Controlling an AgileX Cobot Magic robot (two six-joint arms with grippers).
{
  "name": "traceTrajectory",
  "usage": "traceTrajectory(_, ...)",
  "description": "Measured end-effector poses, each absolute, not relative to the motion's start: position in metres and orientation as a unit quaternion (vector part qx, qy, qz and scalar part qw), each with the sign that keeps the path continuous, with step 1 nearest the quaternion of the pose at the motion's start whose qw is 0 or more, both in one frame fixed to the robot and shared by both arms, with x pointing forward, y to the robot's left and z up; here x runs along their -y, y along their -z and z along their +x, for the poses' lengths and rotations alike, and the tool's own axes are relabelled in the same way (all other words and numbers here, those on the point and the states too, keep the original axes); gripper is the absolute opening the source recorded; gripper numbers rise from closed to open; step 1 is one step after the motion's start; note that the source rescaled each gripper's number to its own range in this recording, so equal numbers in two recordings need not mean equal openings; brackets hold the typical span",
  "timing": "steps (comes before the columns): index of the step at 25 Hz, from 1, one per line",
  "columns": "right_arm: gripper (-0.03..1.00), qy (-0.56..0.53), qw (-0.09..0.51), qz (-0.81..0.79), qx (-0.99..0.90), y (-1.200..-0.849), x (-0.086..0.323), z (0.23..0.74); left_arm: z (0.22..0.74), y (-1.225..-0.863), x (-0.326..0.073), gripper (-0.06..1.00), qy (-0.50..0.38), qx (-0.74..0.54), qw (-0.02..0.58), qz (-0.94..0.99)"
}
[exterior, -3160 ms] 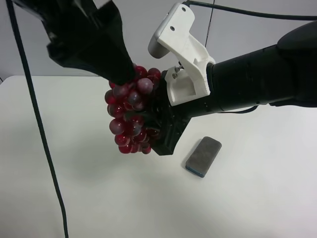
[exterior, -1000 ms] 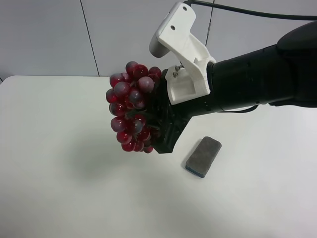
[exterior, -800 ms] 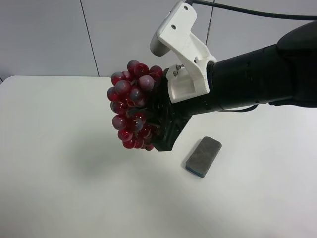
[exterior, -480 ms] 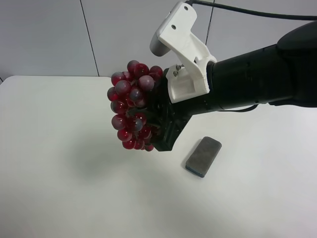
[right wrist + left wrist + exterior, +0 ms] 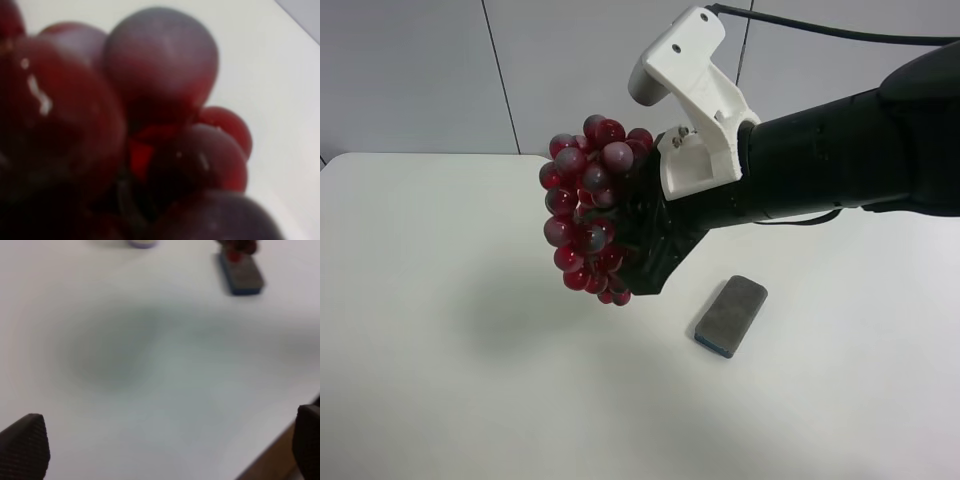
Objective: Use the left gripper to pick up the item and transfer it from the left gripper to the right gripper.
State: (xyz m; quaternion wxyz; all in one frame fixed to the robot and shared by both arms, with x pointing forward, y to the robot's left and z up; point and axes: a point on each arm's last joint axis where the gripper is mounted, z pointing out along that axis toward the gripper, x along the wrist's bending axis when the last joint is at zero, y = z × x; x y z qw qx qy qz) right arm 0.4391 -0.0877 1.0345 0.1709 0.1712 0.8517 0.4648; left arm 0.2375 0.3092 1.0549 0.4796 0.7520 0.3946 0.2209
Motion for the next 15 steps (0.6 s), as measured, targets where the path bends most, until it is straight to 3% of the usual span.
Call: traceTrajectory(15,0.01,-0.455,0.146,0.253,-0.841,-1.0313,0.0913,0.4412,0.2324,-1.055,-0.3066,0.98,-0.36,-0.609,0.387,0.592)
